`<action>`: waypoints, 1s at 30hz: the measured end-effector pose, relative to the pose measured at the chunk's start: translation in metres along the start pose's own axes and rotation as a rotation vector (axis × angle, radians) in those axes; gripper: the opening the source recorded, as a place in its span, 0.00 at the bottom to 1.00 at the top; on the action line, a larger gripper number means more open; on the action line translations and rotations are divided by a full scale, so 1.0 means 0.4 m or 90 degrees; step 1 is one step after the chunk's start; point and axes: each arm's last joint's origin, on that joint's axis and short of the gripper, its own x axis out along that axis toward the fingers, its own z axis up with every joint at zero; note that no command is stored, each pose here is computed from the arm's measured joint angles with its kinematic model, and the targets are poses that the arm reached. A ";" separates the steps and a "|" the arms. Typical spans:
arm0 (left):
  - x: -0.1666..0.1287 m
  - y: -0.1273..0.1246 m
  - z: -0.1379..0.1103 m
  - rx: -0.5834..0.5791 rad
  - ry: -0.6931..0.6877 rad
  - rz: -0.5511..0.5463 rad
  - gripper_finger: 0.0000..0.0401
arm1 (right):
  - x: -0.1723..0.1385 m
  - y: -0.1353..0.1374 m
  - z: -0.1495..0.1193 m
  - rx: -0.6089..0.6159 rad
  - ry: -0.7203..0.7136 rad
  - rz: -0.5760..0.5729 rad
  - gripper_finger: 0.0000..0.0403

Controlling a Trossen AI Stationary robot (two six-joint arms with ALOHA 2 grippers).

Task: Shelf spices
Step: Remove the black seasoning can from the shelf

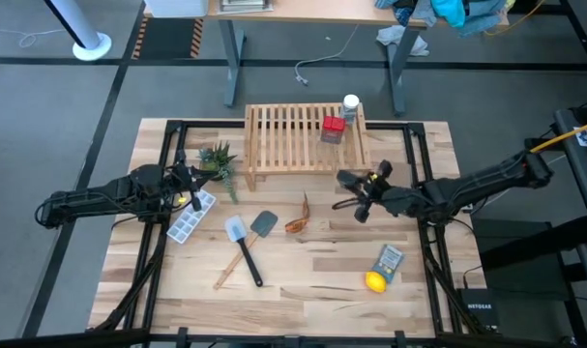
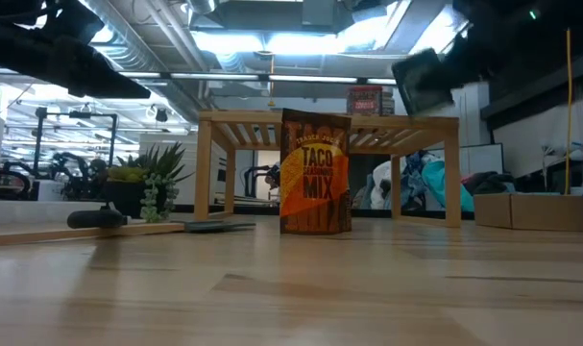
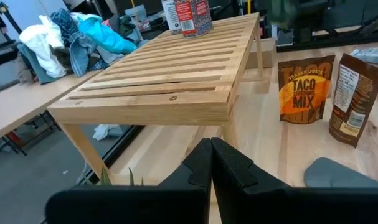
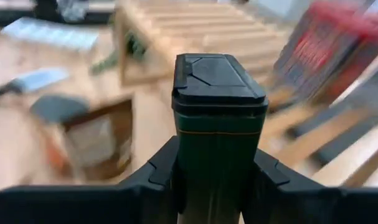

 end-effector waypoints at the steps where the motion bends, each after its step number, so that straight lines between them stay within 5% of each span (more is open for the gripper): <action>1: 0.000 0.000 0.000 -0.004 0.000 0.001 0.01 | 0.005 0.000 -0.019 0.013 0.010 0.026 0.28; 11: 0.000 0.001 0.000 -0.059 -0.001 0.005 0.01 | 0.031 -0.002 -0.169 0.165 -0.049 0.185 0.28; 17: 0.000 0.001 0.002 -0.072 -0.005 0.005 0.01 | 0.032 -0.021 -0.255 0.262 -0.136 0.215 0.28; 30: 0.000 0.001 0.002 -0.108 -0.005 0.005 0.01 | 0.082 0.023 -0.244 0.208 -0.150 0.215 0.28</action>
